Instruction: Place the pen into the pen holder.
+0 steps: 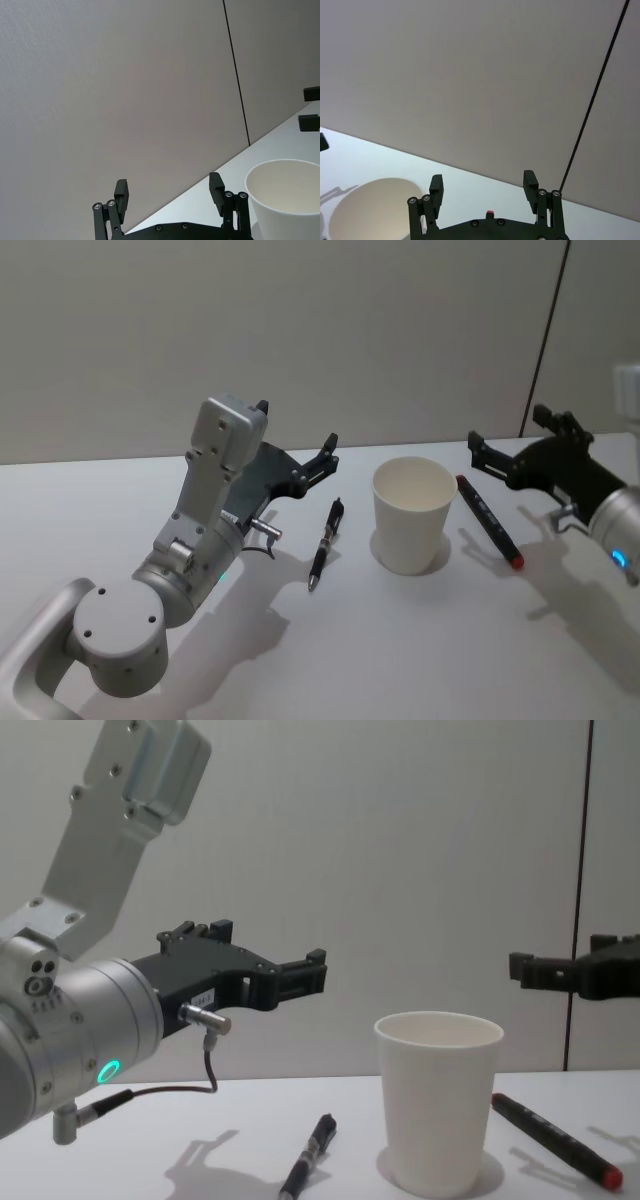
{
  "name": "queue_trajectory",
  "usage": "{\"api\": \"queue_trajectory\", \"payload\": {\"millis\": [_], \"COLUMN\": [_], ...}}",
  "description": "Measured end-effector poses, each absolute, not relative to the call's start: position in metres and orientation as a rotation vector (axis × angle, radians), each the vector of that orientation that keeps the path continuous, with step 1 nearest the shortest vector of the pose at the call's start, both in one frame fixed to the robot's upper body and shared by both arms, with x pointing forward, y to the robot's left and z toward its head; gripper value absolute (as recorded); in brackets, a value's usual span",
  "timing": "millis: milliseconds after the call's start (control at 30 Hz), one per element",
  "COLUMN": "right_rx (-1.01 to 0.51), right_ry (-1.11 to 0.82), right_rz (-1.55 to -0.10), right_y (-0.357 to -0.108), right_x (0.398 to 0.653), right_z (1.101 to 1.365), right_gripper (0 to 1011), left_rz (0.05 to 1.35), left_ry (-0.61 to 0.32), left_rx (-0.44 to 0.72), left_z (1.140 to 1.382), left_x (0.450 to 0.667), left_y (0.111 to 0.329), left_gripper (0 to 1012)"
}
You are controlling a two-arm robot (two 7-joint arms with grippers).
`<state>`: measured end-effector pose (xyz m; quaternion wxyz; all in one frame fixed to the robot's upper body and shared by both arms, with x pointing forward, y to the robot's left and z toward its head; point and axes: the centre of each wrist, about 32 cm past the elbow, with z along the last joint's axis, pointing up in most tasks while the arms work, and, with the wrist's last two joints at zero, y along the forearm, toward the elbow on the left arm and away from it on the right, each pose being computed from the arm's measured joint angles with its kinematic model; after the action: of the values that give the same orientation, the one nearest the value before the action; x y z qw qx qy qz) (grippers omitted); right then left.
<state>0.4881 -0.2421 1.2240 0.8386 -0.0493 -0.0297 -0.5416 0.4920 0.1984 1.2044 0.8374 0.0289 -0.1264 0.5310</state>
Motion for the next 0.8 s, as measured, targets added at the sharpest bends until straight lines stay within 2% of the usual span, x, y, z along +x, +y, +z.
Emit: {"api": "queue_trajectory", "payload": {"millis": [467,800], "right_rx": [-0.264,-0.338], "right_ry": [-0.001,0.051], "right_rz": [-1.141,-1.147], "right_y": [-0.264,-0.263], "right_x": [0.533,0.55], "right_z": [1.272,1.288], "right_gripper": [1001,1001], "left_rz": [1.124,1.124], "left_ry": [-0.268,-0.268], "left_rx": [0.061,0.061], "left_z": [1.204,1.204], "left_x": [0.492,0.492], "left_y": [0.198,0.198], "left_gripper": [1003,1003]}}
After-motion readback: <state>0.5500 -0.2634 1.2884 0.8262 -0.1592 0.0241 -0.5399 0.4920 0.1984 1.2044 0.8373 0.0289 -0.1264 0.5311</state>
